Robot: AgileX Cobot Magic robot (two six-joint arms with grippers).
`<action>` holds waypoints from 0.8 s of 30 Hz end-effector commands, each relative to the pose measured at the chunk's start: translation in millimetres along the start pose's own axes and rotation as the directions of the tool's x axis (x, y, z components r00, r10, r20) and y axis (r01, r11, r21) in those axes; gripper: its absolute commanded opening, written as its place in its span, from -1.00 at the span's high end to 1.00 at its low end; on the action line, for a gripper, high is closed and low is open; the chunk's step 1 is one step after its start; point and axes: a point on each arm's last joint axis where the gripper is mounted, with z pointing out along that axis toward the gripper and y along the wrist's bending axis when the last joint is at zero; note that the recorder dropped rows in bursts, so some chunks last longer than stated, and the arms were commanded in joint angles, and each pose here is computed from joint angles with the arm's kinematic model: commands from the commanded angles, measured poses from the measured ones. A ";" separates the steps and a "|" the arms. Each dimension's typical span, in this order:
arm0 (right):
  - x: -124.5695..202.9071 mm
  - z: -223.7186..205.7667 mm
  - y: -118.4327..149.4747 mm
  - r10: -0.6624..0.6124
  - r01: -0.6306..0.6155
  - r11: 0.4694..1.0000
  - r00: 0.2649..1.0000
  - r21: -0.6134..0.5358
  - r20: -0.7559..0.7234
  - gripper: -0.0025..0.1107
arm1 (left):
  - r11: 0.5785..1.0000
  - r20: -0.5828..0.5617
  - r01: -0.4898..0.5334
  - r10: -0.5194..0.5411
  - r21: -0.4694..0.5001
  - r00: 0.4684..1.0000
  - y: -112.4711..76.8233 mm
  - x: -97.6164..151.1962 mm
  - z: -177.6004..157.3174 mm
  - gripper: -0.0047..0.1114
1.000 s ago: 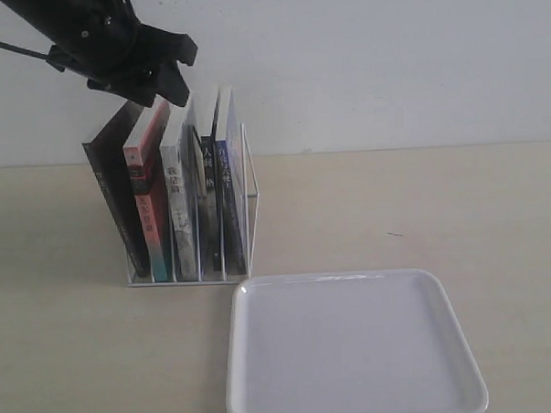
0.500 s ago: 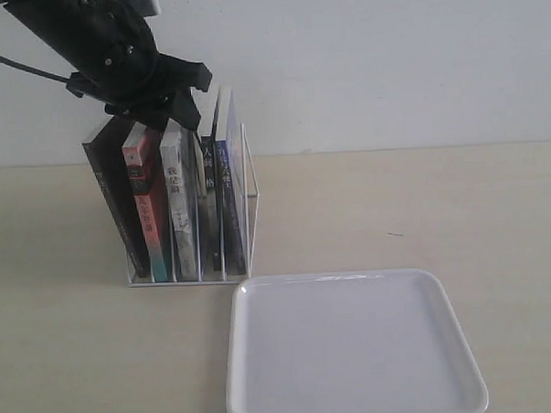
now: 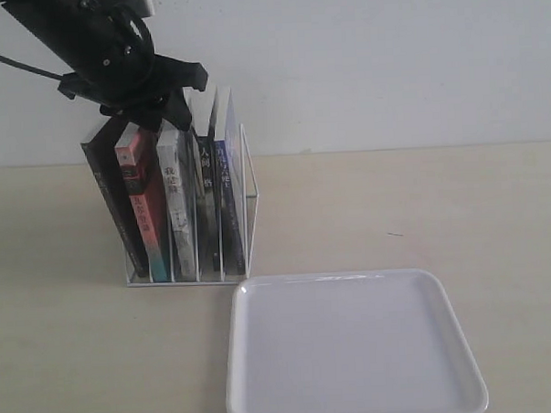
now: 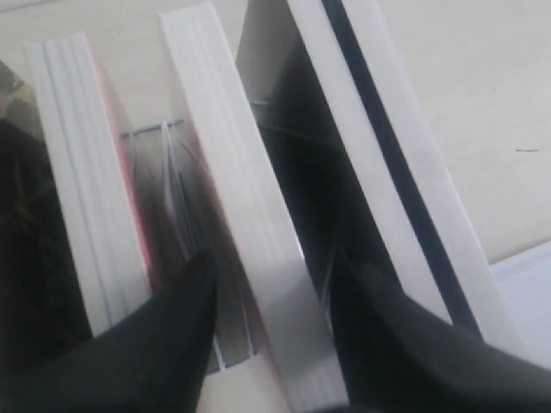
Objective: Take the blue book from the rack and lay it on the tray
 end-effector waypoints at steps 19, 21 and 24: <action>-1.3 -0.3 -0.5 -0.014 0.014 1.000 1.000 0.008 0.016 0.96 | 1.000 -0.030 0.020 -0.020 -0.007 0.999 -1.1 3.3 9.2 0.26; -1.3 -0.3 -0.5 -0.014 0.014 1.000 1.000 0.008 0.016 0.96 | 1.000 -0.027 0.019 -0.020 -0.007 0.999 -1.2 2.6 8.8 0.28; -1.3 -0.3 -0.5 -0.014 0.014 1.000 1.000 0.008 0.016 0.96 | 1.000 -0.027 0.019 -0.020 -0.007 0.999 -1.2 2.6 8.8 0.40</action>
